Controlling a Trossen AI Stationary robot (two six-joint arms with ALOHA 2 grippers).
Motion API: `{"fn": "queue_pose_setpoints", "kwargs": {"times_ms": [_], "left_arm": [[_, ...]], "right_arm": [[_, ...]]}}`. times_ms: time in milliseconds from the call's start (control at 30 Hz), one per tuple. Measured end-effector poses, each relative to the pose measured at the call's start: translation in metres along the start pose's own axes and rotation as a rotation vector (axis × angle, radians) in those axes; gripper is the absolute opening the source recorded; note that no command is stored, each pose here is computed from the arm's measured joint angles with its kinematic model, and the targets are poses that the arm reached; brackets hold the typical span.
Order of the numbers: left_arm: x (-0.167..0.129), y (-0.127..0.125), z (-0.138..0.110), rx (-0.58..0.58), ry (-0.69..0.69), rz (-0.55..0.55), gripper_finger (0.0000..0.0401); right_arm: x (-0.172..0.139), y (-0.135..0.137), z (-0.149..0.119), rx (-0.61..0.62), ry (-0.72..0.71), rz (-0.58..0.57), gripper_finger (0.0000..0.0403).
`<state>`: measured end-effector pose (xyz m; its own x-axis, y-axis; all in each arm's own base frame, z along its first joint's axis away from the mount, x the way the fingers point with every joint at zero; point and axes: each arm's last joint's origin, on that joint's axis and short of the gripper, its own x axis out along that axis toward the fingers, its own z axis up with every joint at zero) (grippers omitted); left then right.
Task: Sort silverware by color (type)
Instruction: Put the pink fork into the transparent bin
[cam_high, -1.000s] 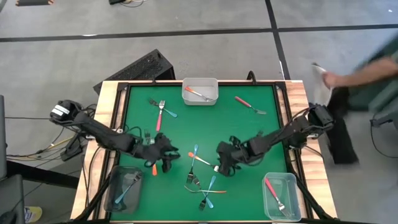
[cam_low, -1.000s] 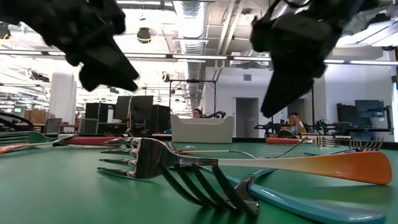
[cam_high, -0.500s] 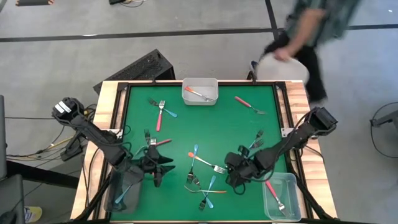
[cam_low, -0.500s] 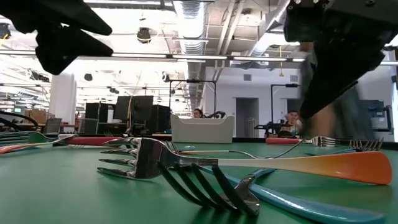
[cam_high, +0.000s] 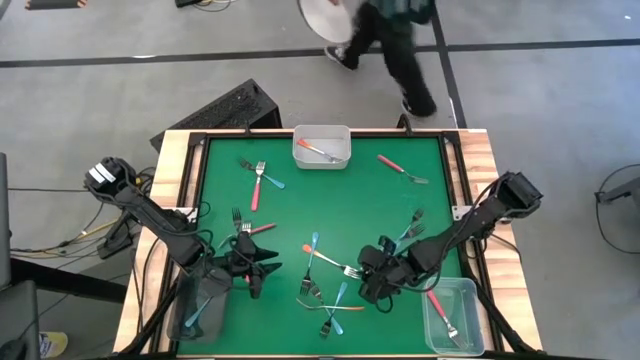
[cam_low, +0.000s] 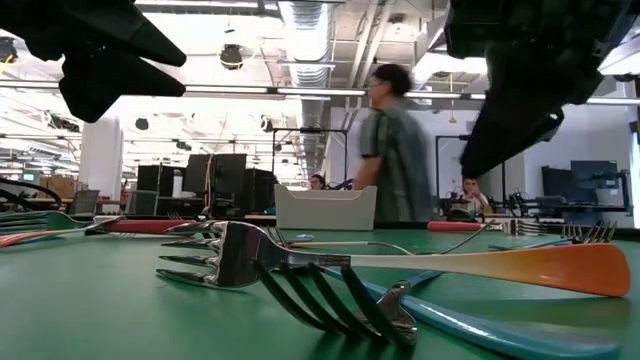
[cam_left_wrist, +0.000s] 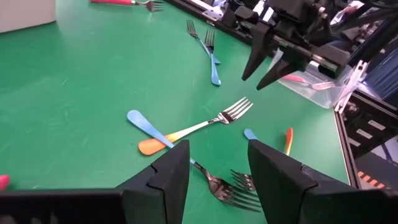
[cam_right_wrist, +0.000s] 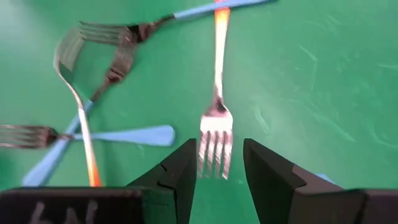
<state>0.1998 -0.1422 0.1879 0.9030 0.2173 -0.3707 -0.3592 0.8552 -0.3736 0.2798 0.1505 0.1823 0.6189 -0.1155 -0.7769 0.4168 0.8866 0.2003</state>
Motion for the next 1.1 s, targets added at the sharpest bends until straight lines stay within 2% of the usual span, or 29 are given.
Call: {"fn": "queue_pose_setpoints", "kwargs": {"times_ms": [167,500,567,700,800,867,933,1000,1100], "left_arm": [[0.000,0.000,0.000,-0.015,-0.009,0.007,0.0150],[0.003,0.002,0.002,-0.049,-0.037,0.036,0.0150],[0.003,0.002,0.002,-0.057,-0.021,0.023,0.0150],[0.001,-0.003,0.002,-0.132,-0.004,-0.030,0.0150],[-0.005,-0.009,-0.001,-0.081,0.004,-0.079,0.0150],[-0.010,-0.011,-0.003,-0.041,-0.005,-0.086,0.0150],[-0.013,-0.014,-0.004,-0.054,-0.026,-0.089,0.0150],[-0.017,-0.017,-0.005,-0.079,-0.030,-0.112,0.0150],[-0.023,-0.021,-0.010,-0.043,-0.010,-0.150,0.0150]], "right_arm": [[0.002,0.000,0.008,0.006,-0.054,0.013,0.0155],[0.003,-0.001,0.008,-0.024,-0.053,0.007,0.0155],[0.004,-0.001,0.011,-0.010,-0.064,0.013,0.0155],[0.006,0.000,0.024,0.097,-0.132,0.073,0.0155],[0.005,0.005,0.030,0.109,-0.196,0.110,0.0155],[0.002,0.009,0.026,0.093,-0.235,0.086,0.0155],[0.000,0.010,0.022,0.095,-0.264,0.048,0.0155],[-0.002,0.013,0.018,0.136,-0.268,0.052,0.0155],[-0.007,0.020,0.011,0.146,-0.280,0.077,0.0155]]}}
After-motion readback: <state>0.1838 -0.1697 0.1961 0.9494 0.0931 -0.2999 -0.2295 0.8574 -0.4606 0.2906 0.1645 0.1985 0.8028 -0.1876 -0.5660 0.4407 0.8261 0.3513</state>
